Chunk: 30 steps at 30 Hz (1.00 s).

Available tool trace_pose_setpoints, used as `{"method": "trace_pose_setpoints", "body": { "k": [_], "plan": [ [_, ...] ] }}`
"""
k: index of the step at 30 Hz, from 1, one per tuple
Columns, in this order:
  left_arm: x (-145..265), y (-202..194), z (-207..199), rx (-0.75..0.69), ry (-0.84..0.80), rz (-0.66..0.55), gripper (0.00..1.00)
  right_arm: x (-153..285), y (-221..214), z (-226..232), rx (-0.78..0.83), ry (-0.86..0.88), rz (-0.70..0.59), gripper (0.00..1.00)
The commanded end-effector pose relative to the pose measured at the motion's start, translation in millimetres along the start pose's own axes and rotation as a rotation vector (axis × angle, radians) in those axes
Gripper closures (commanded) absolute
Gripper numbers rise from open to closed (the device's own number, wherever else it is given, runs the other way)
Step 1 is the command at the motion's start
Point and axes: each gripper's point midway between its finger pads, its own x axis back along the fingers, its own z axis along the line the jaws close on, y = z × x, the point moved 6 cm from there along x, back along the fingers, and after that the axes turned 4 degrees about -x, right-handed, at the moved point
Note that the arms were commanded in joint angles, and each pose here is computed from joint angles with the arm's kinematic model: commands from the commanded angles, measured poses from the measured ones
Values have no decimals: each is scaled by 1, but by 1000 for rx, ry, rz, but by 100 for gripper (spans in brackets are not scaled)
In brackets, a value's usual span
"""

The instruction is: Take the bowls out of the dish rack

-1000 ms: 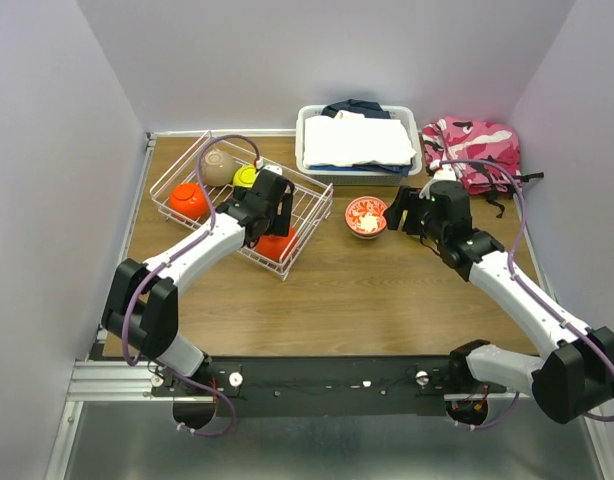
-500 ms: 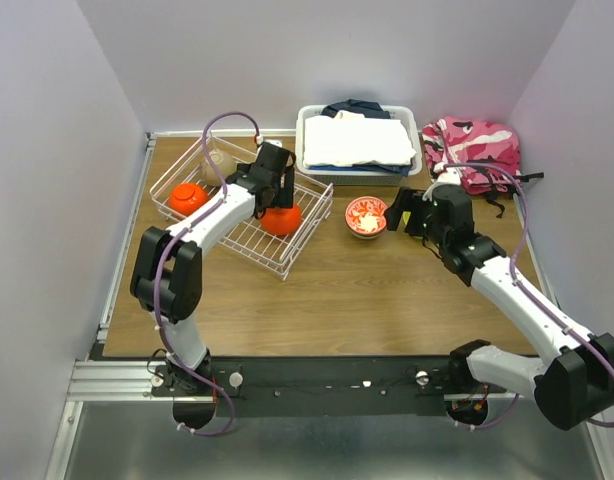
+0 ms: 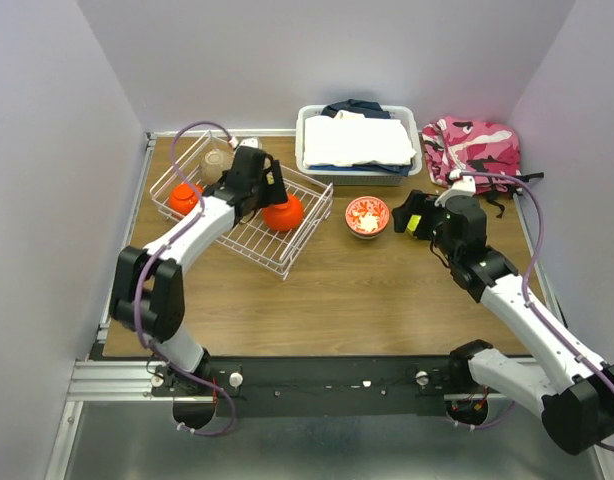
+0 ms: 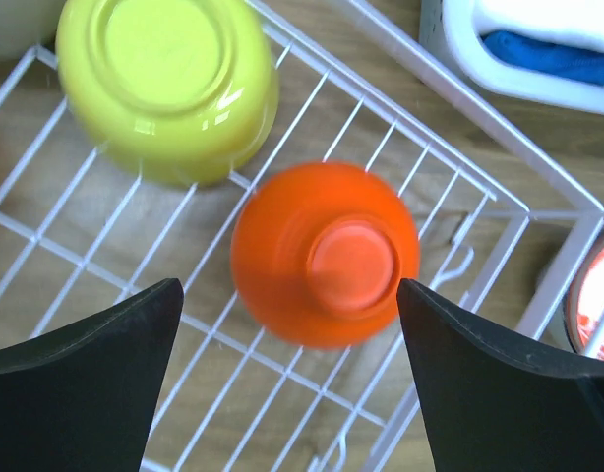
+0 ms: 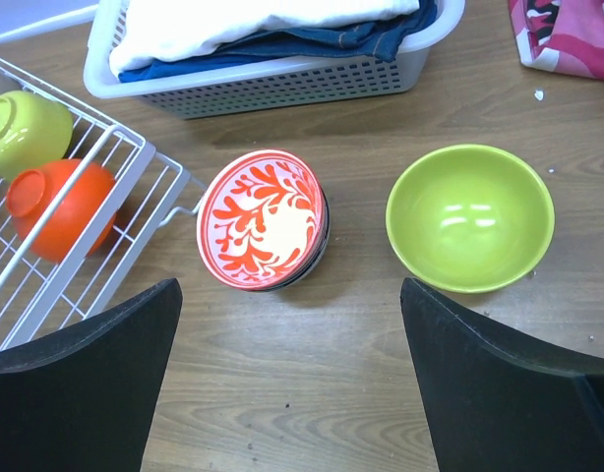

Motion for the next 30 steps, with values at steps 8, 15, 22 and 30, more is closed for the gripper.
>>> {"method": "trace_pose_setpoints", "body": {
  "k": [8,15,22,30],
  "plan": [
    [20,-27,9,428,-279,-123,1,1,-2,0,-13,27,-41,0],
    [3,-39,15,594,-249,-150,1,1,-4,2,-3,49,-29,0],
    [-16,-54,15,708,-246,-100,1,0,-5,3,5,63,-23,0],
    [-23,-64,17,752,-204,-67,1,-3,-8,2,7,62,-17,0]
  ]
}}
